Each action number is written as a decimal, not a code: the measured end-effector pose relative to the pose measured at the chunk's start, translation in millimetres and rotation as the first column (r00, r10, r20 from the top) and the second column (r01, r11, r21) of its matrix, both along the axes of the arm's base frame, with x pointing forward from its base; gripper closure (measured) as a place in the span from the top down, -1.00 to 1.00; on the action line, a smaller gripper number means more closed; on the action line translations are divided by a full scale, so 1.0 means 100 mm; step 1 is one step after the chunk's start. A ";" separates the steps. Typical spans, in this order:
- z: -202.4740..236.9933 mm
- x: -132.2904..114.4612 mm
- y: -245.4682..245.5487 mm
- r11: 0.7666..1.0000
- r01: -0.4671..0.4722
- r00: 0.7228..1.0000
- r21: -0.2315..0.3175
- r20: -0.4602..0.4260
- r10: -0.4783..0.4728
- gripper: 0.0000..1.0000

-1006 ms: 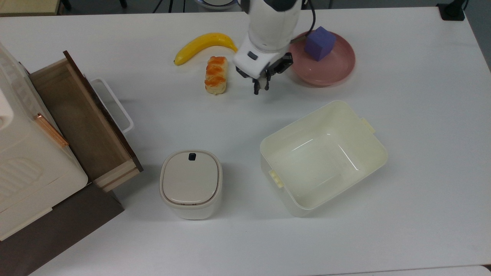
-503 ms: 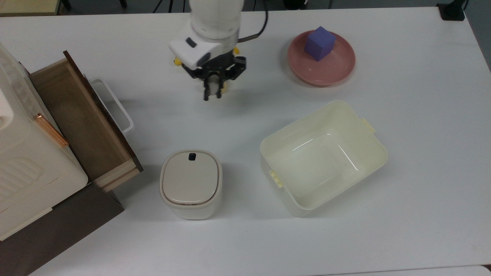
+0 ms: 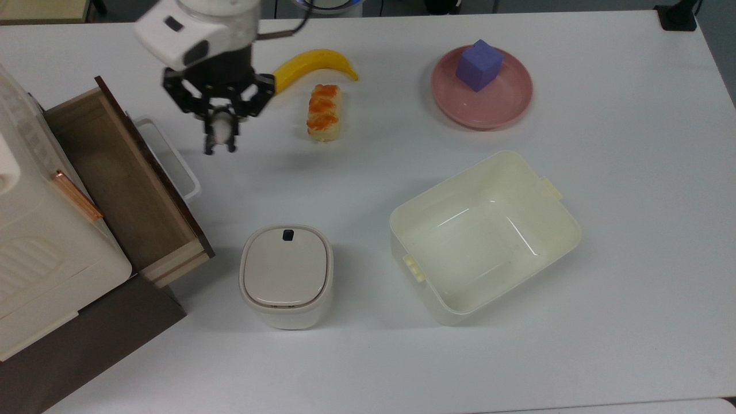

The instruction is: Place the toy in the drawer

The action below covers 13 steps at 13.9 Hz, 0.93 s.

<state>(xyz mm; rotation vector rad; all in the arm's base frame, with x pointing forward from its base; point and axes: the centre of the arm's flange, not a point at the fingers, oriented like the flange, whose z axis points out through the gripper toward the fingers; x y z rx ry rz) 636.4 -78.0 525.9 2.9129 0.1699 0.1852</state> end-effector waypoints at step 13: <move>-0.11 0.31 -1.01 0.978 -0.085 0.992 -0.189 0.077 0.101 0.22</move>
